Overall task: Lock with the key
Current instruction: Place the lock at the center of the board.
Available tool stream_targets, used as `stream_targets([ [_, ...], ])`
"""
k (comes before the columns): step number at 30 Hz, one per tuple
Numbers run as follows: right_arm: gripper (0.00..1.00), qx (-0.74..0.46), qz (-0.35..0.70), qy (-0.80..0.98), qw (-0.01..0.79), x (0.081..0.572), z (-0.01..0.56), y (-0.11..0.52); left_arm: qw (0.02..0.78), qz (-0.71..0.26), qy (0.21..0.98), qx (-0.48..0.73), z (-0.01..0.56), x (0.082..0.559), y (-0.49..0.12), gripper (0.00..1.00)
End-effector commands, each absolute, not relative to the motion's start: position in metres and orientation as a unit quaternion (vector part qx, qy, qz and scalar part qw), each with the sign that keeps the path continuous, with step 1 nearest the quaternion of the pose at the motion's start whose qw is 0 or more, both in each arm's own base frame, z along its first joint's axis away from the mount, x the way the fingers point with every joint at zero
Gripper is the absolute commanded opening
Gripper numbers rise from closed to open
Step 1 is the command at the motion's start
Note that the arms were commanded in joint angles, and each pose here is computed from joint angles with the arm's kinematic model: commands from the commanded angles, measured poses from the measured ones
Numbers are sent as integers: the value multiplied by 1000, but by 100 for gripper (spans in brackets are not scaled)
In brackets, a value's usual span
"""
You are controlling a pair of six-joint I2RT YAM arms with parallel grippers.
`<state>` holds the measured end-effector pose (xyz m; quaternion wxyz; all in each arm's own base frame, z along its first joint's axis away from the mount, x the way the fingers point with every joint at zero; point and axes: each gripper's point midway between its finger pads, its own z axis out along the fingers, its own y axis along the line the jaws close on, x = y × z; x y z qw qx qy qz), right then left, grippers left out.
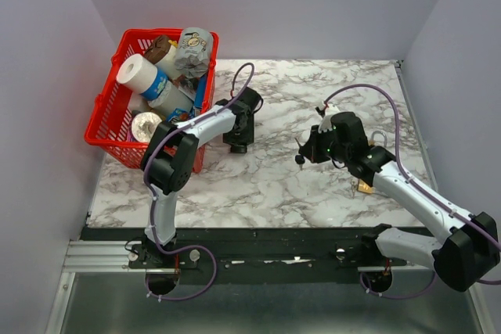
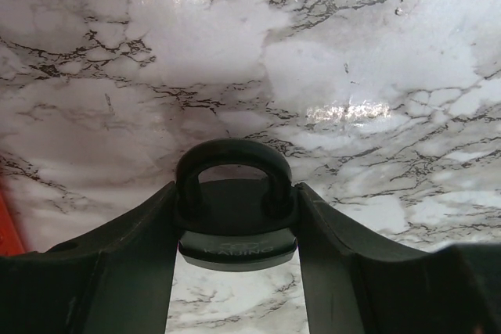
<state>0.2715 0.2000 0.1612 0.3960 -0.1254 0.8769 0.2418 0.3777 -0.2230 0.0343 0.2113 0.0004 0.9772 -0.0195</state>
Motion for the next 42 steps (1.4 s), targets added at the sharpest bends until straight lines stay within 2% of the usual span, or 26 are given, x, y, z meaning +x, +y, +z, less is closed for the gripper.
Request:
stream_targets([
  [1,1,-123,251,865,417,283,179,204,212,-18,977,-10,28,385,-223,68],
  [3,1,-124,251,864,419,284,180,204,215,-16,976,-10,31,386,-223,75],
  [4,1,-124,251,864,419,284,180,204,217,-16,976,-10,33,387,-222,83],
  [7,1,-125,253,861,423,286,185,204,227,-20,974,-8,41,390,-225,94],
  [11,1,-127,249,856,434,288,193,203,262,-37,964,-5,74,397,-232,96],
  [20,1,-105,245,849,457,291,210,187,420,-158,889,93,236,382,-280,98],
  [23,1,-105,244,841,472,296,219,186,495,-167,842,132,290,380,-275,99],
  [27,1,-113,275,823,484,310,233,203,590,-142,779,160,359,373,-236,99],
  [30,1,-102,313,818,472,317,234,220,623,-128,759,142,390,371,-200,99],
  [36,1,-81,364,829,417,330,200,250,663,-99,737,85,431,357,-134,99],
  [42,1,-82,381,850,355,334,173,289,663,-120,737,48,421,345,-123,99],
])
